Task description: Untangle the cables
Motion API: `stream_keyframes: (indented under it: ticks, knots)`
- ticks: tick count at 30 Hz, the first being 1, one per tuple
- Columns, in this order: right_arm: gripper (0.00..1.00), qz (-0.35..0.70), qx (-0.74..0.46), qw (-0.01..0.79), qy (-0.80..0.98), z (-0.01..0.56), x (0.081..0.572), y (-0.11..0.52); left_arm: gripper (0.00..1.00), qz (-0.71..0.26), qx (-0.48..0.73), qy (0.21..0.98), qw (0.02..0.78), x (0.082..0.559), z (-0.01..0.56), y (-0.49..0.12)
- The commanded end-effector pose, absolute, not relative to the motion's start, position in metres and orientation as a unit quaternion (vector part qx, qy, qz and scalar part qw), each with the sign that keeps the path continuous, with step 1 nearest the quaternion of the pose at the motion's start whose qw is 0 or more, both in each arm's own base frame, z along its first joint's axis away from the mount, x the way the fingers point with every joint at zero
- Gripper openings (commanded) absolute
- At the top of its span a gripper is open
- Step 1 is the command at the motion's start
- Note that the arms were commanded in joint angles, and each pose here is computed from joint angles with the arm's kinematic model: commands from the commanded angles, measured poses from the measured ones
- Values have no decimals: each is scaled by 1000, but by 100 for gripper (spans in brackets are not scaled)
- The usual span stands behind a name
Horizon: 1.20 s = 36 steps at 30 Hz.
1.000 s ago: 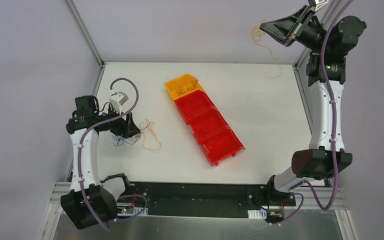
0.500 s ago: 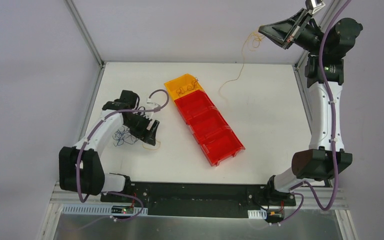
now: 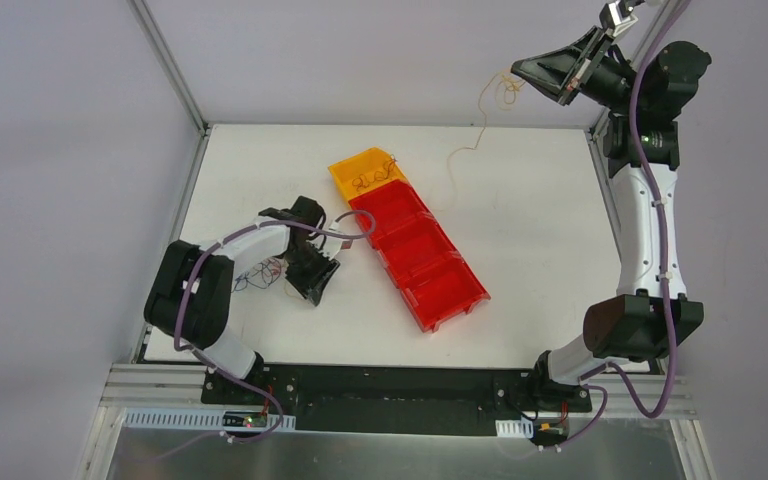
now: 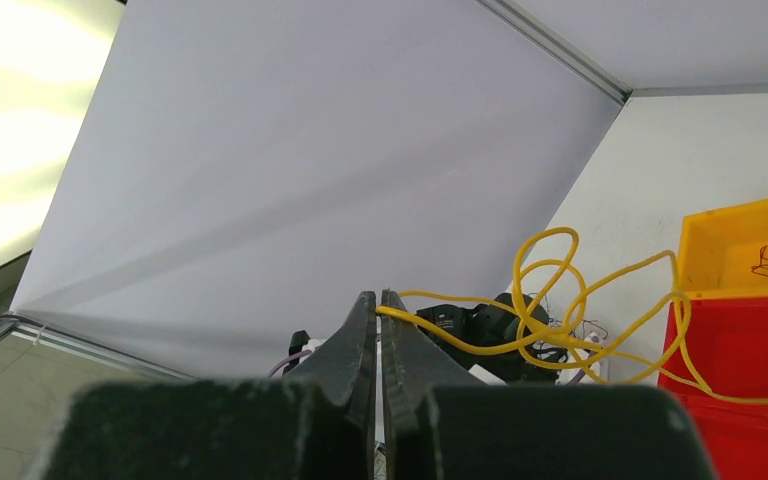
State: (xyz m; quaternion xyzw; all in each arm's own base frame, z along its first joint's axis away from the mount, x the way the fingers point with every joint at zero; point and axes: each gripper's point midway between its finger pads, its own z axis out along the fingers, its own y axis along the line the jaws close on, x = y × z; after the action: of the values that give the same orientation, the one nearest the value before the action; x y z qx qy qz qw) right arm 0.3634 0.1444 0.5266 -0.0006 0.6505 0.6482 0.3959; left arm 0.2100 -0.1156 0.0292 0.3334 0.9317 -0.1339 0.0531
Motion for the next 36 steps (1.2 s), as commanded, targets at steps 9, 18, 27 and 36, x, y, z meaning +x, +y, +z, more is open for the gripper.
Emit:
stream_keyframes:
  ticks: [9, 18, 27, 36]
  knots:
    - [0, 620, -55, 465, 630, 562, 324, 144, 0, -336, 360, 867, 75, 173, 156, -188]
    - [0, 625, -35, 444, 641, 546, 332, 143, 0, -465, 347, 798, 165, 221, 283, -242]
    - [0, 629, -37, 426, 649, 532, 325, 146, 0, -462, 358, 783, 211, 311, 296, -280]
    - [0, 627, -48, 426, 651, 533, 318, 147, 0, -456, 436, 732, 257, 351, 268, -301]
